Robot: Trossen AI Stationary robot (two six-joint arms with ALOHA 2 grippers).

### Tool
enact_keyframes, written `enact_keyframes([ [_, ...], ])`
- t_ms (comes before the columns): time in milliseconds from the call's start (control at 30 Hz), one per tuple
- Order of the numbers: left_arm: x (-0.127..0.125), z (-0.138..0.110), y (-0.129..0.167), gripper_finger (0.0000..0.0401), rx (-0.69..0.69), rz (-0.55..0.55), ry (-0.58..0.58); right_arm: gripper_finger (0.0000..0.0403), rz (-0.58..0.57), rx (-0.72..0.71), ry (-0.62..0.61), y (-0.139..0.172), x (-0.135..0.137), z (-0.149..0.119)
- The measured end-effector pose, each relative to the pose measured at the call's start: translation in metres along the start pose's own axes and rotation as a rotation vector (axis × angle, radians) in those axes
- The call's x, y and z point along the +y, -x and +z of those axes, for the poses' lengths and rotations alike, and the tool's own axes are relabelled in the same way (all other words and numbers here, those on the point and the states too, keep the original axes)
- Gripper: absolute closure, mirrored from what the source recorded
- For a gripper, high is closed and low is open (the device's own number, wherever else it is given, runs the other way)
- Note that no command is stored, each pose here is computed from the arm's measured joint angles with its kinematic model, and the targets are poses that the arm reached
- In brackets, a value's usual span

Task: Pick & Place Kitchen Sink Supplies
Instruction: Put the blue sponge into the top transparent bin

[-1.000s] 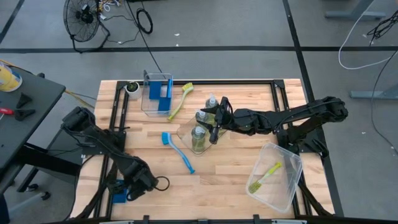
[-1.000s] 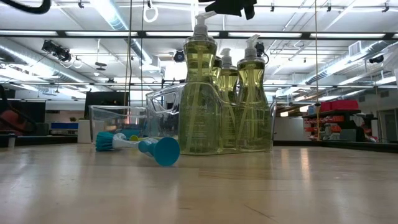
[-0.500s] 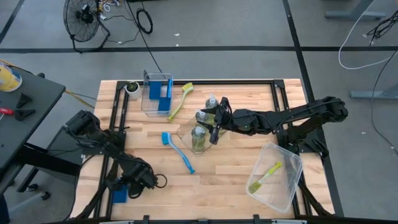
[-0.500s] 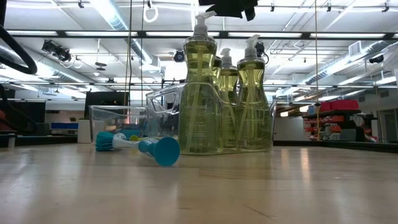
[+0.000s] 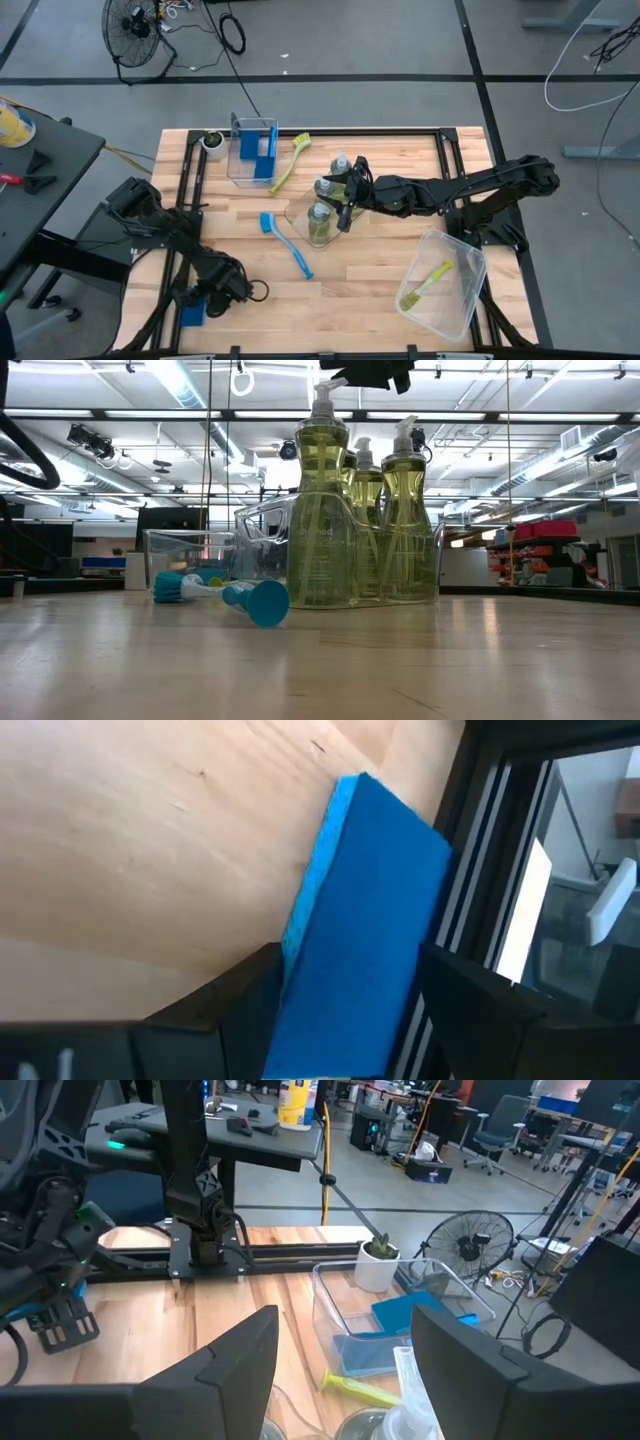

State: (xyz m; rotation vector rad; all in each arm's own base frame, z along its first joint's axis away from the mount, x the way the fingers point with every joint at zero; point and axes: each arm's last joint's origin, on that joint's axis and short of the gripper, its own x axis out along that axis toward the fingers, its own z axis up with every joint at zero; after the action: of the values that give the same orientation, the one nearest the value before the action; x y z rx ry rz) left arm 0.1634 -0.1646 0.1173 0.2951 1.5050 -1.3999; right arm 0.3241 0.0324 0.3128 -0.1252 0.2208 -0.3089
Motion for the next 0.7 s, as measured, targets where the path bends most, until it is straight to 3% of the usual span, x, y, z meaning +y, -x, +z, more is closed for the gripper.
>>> enact_keyframes([
  [167,0.0014,-0.0051,-0.0041,0.0169,-0.014,-0.009,-0.007,0.0172,0.000,0.000,0.003,0.0000,0.0000,0.0000],
  [300,0.0027,-0.0064,-0.0057,0.0197,-0.020,0.000,-0.016,0.0172,0.000,0.000,0.003,0.0000,0.0000,0.0000],
  [700,0.0048,-0.0067,-0.0070,0.0376,-0.014,0.033,-0.071,0.0172,0.000,0.000,0.003,0.0000,0.0000,0.0000],
])
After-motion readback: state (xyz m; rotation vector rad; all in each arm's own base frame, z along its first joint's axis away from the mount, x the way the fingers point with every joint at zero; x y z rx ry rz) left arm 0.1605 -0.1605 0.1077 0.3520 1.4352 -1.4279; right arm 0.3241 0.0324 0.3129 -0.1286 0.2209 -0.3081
